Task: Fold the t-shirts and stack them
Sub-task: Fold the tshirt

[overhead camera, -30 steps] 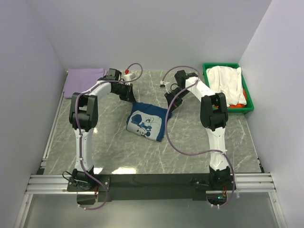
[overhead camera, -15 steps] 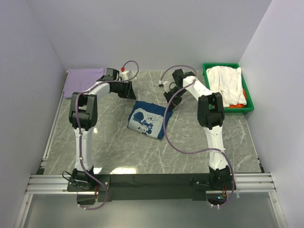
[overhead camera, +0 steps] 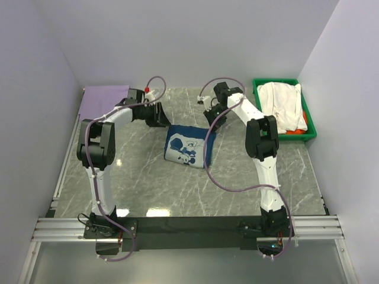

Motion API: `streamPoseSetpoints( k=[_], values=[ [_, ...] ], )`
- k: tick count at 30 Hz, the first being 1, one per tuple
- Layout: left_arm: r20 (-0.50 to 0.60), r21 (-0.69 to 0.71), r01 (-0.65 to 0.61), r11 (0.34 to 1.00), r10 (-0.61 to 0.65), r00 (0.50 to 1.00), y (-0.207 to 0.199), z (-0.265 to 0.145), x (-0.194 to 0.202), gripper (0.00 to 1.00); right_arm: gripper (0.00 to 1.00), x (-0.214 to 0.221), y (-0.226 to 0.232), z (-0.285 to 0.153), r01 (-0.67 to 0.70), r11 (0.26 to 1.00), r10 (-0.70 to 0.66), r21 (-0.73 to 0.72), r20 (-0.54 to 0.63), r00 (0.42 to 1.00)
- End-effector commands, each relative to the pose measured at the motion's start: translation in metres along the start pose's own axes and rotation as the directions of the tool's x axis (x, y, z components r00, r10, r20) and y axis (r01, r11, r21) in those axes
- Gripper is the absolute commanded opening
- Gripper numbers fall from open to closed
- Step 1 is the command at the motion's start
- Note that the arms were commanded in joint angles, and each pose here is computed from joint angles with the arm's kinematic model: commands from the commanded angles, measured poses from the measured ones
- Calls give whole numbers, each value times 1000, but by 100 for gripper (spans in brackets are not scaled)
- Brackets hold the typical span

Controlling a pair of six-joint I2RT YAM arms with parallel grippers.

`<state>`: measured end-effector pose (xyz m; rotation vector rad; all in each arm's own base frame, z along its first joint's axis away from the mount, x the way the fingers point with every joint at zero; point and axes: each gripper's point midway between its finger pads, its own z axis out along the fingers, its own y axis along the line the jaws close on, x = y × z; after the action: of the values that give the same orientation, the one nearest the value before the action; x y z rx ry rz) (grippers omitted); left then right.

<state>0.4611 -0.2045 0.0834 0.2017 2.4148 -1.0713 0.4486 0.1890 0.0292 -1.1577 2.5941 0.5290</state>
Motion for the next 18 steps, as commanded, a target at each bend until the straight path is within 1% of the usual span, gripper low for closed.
streamPoseSetpoints(
  k=[1,3,4,5,6,7,9,10,11,13,14,15,16,17,18],
  values=[
    [-9,-8,68,998,-68,998,-9,2,10,47,21,-45,-31,-23,42,982,-63,185,109,992],
    [-26,10,94,996,-94,995,-12,3,18,46,36,-52,-35,-35,25,974,-57,227,136,989],
    [-33,15,97,995,-97,995,-13,6,23,45,49,-58,-32,-51,21,969,-62,246,162,985],
    [-39,21,95,995,-94,995,-15,7,26,45,60,-56,-27,-53,12,971,-53,239,165,985],
    [-45,36,94,995,-93,995,-18,8,27,43,62,-55,-20,-59,0,974,-41,225,177,983],
    [-43,40,95,995,-93,995,-19,9,28,42,62,-59,-9,-75,1,977,-45,212,206,978],
    [-37,44,99,994,-97,995,-20,10,28,38,61,-50,19,-76,-14,994,-8,105,203,979],
    [-37,49,96,994,-94,995,-21,11,28,37,57,-51,35,-86,-4,998,-9,59,218,976],
    [-41,47,100,994,-98,994,-20,13,29,35,55,-45,59,-84,-18,998,31,-62,212,977],
    [-42,42,97,994,-96,995,-19,16,28,30,48,-39,87,-84,-16,986,48,-164,192,980],
    [-46,36,102,994,-100,994,-16,19,29,29,45,-27,102,-80,-29,974,64,-225,147,987],
    [-45,32,100,995,-98,994,-15,20,28,26,43,-23,114,-76,-27,959,66,-281,128,990],
    [-38,22,96,995,-95,995,-13,22,23,24,40,-14,124,-65,-35,946,65,-322,83,994],
    [-54,1,105,994,-105,993,-7,24,27,20,38,-4,131,-61,-46,935,62,-353,36,997],
    [-52,-10,102,995,-102,993,-5,24,25,18,38,3,134,-53,-65,925,70,-375,1,998]
  ],
)
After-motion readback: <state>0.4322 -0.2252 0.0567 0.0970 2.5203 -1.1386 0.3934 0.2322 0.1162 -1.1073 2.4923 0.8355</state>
